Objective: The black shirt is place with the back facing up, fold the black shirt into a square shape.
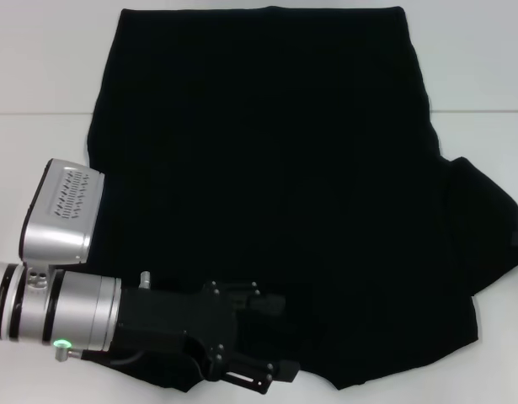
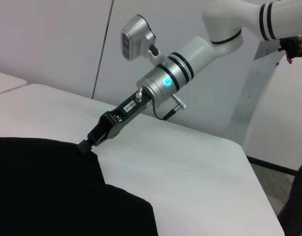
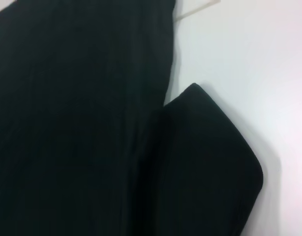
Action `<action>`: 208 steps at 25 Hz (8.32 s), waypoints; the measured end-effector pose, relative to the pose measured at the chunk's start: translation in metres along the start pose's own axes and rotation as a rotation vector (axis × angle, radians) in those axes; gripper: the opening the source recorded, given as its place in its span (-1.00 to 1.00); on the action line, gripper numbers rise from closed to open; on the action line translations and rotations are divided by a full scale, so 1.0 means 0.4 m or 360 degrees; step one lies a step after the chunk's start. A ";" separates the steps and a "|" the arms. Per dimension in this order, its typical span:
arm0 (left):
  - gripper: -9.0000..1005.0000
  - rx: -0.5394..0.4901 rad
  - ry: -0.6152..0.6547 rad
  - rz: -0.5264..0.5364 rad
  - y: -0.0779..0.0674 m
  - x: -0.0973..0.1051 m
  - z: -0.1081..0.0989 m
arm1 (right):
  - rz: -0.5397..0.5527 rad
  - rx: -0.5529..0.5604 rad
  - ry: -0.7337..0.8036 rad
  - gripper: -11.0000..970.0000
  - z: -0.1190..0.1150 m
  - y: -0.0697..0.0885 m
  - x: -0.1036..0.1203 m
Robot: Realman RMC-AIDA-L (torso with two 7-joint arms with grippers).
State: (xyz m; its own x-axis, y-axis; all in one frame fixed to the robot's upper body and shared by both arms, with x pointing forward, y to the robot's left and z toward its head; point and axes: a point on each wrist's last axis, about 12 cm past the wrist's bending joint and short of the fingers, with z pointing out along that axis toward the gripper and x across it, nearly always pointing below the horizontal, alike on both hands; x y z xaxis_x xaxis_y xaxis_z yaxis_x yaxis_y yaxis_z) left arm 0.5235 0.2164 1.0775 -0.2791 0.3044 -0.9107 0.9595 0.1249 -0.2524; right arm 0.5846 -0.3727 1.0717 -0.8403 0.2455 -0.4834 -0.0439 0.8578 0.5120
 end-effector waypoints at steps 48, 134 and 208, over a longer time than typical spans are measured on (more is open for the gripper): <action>0.86 0.0007 0.0005 -0.0013 0.002 -0.005 0.005 | -0.0029 -0.0097 -0.0343 -0.97 -0.003 -0.013 0.011; 0.86 -0.1206 0.0333 -0.0435 -0.023 0.195 -0.379 | -0.0677 -0.0898 -0.0089 0.72 0.163 0.366 0.030; 0.86 -0.1096 0.0441 -0.0438 -0.020 0.168 -0.357 | -0.0685 -0.0919 -0.0127 0.69 0.157 0.363 0.029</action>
State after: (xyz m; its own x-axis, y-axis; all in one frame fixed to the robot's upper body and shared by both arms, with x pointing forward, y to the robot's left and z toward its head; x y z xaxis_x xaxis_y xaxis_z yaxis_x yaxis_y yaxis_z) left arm 0.4918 0.3706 1.0648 -0.5890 0.3907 -0.7074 0.6413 0.7586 -0.1150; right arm 0.6022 -0.2171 1.0958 -0.6433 -0.0094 -0.7656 -0.6588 0.5161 0.5473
